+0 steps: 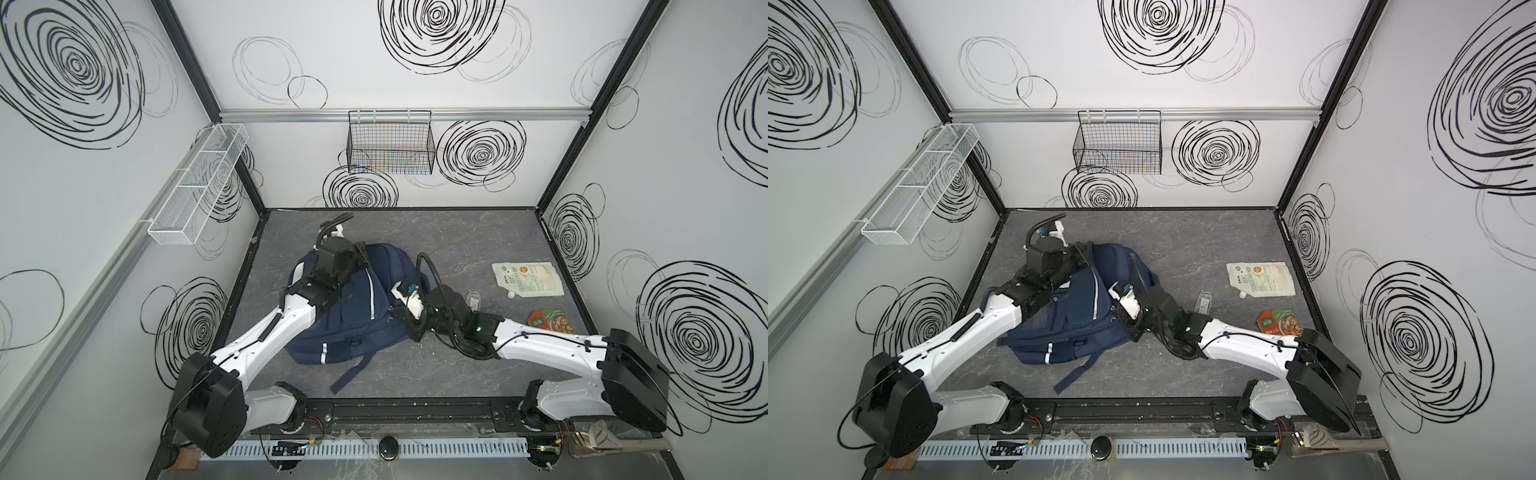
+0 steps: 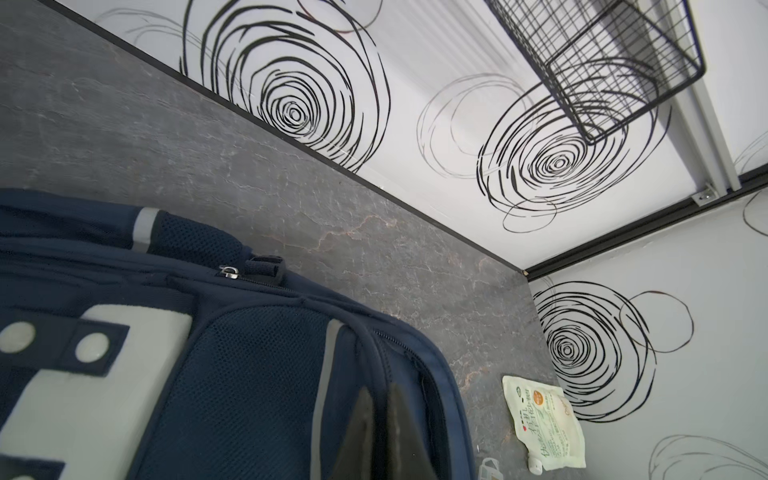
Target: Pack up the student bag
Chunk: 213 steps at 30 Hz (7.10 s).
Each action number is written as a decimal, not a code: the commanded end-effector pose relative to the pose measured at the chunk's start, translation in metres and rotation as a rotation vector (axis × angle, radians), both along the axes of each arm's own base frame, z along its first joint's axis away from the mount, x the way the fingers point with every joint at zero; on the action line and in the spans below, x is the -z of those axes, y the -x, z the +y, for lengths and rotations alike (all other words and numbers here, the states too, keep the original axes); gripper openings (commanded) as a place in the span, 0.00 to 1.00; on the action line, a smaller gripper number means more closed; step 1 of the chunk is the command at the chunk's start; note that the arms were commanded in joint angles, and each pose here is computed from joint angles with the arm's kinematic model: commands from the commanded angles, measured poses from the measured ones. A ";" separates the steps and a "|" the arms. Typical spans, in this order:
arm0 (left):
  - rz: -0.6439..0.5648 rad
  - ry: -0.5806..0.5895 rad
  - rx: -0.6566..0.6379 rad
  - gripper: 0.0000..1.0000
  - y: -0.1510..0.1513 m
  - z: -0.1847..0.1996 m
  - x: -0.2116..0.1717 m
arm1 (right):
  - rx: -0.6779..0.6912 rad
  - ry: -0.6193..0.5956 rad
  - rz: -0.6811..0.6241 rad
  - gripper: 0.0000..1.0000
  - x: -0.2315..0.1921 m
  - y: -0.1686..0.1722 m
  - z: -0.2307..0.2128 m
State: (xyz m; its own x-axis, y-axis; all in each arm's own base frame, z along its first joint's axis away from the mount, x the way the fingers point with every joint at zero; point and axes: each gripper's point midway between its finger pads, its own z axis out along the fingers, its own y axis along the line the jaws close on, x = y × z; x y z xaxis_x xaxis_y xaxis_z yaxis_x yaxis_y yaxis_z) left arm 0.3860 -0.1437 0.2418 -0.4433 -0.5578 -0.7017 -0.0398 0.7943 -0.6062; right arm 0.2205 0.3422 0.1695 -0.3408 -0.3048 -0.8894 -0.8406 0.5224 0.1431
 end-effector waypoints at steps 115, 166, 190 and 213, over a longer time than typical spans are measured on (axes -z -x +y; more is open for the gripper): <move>-0.409 -0.327 0.572 0.00 0.106 -0.056 -0.044 | 1.075 0.381 0.634 0.57 0.179 -0.068 -0.249; -0.463 -0.173 0.601 0.00 0.109 -0.047 -0.047 | 0.374 -0.405 0.841 0.47 -0.021 -0.064 0.042; -0.456 -0.168 0.624 0.00 0.111 -0.052 -0.044 | 0.284 -0.463 0.859 0.68 -0.049 -0.064 0.060; -0.440 -0.423 0.150 0.67 0.104 0.037 -0.047 | 0.313 -0.060 0.212 0.50 -0.025 0.052 0.030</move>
State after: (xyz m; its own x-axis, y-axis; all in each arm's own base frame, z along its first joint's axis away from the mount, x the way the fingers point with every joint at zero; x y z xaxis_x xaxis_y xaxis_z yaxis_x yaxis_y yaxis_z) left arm 0.2745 -0.1278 0.2950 -0.1463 -0.1670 -0.9750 0.3897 0.8962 -0.2120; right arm 0.1601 0.3719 0.2031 -0.6566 -0.0651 -0.7514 -0.5902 0.6646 0.4582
